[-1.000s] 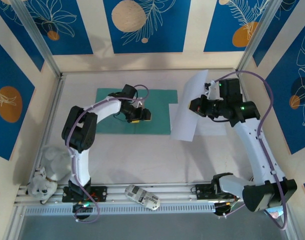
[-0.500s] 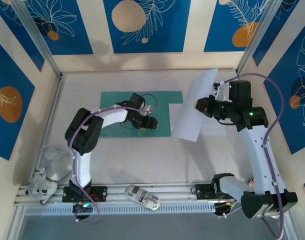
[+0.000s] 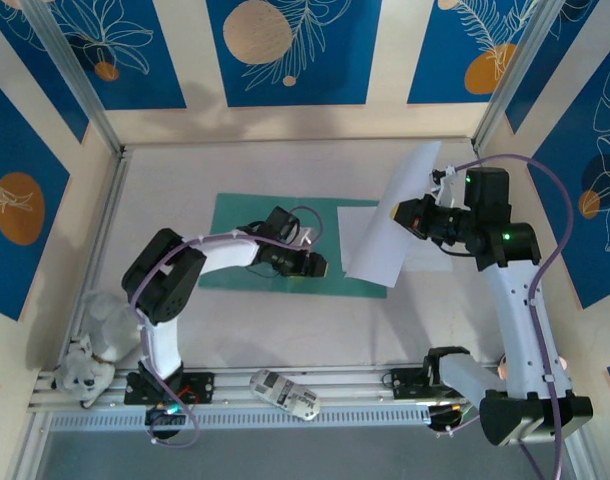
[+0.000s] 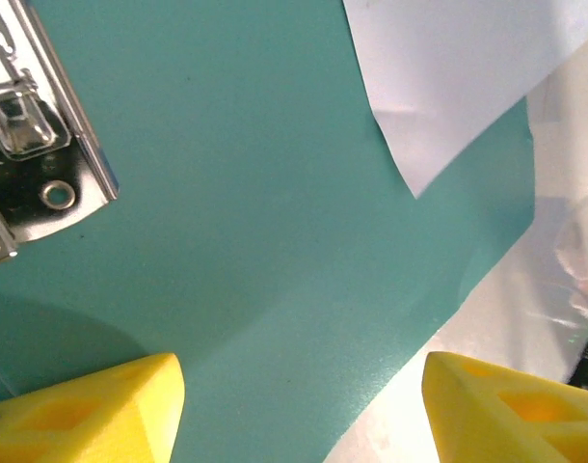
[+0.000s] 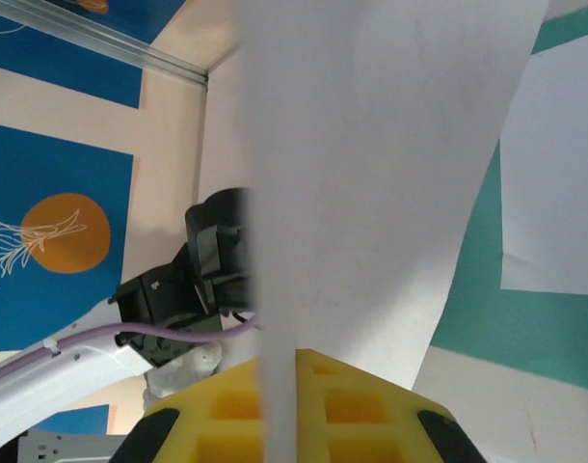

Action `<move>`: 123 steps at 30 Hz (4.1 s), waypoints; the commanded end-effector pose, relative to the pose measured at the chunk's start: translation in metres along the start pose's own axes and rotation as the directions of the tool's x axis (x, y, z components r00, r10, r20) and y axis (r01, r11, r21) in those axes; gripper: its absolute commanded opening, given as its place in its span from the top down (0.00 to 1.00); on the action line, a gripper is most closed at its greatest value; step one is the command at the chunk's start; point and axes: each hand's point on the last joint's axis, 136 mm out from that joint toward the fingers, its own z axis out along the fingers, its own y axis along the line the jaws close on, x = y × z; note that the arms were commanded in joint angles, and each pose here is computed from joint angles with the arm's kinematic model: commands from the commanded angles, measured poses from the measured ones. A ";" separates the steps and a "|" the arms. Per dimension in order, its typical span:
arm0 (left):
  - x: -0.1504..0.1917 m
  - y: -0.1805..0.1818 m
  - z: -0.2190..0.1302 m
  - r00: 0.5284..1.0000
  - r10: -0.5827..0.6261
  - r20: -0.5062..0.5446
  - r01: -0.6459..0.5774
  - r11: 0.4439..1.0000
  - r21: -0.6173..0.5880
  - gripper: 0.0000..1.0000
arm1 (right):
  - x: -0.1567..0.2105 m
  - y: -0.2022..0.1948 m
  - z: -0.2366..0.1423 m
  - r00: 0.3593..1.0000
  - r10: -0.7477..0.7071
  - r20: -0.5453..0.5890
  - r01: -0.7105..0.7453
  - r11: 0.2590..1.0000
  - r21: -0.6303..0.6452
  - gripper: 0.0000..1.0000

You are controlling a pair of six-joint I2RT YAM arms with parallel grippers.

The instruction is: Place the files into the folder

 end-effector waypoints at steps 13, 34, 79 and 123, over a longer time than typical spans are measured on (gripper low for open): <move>-0.009 0.024 -0.126 0.974 -0.151 0.169 0.176 0.974 -0.142 0.28 | -0.005 0.052 0.028 0.991 -0.126 -0.036 0.114 0.963 -0.243 1.00; 0.057 0.172 -0.181 0.836 -0.408 0.367 0.524 0.794 -0.308 0.11 | 0.047 0.122 0.182 0.833 -0.508 -0.222 0.409 0.834 -0.371 1.00; 0.063 0.174 -0.176 0.836 -0.439 0.331 0.530 0.801 -0.277 0.11 | 0.045 0.033 0.281 0.623 -0.709 -0.331 0.748 0.663 -0.012 1.00; 0.061 0.165 -0.188 0.838 -0.421 0.346 0.520 0.807 -0.279 0.11 | 0.063 0.013 0.307 0.789 -0.522 -0.323 0.556 0.831 0.016 1.00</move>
